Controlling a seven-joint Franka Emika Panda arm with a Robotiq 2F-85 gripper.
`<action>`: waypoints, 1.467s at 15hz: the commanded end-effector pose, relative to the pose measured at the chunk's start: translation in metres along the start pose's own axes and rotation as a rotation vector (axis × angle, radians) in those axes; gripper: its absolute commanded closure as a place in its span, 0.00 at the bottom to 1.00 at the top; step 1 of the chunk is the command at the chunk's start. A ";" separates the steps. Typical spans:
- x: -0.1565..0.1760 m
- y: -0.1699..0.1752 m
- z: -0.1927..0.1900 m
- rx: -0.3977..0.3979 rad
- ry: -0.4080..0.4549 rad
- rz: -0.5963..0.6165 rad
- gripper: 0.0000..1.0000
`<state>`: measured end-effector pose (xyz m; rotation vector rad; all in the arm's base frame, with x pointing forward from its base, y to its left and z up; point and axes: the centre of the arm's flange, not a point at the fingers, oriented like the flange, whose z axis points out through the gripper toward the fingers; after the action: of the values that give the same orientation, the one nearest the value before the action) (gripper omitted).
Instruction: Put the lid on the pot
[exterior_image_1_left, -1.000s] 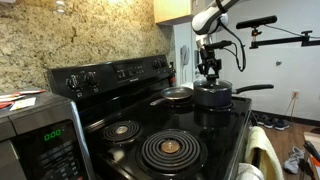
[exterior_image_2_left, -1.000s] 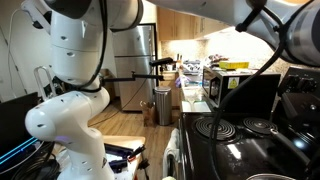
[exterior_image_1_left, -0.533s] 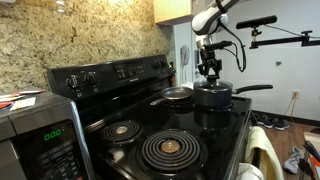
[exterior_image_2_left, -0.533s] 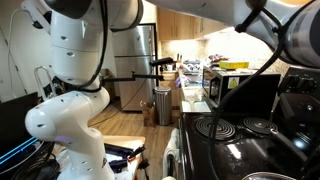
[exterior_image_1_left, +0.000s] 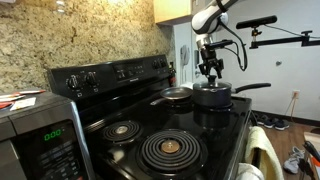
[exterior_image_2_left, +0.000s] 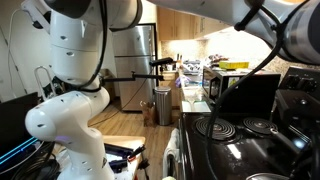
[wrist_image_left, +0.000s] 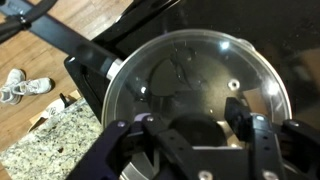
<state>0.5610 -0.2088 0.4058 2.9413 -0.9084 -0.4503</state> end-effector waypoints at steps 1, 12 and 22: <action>-0.018 -0.005 -0.001 0.001 -0.050 -0.019 0.01; -0.029 -0.031 -0.059 -0.118 0.083 -0.128 0.00; -0.060 -0.121 -0.085 -0.141 0.241 -0.477 0.00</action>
<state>0.6043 -0.0790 0.4890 2.9722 -0.1348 -0.1499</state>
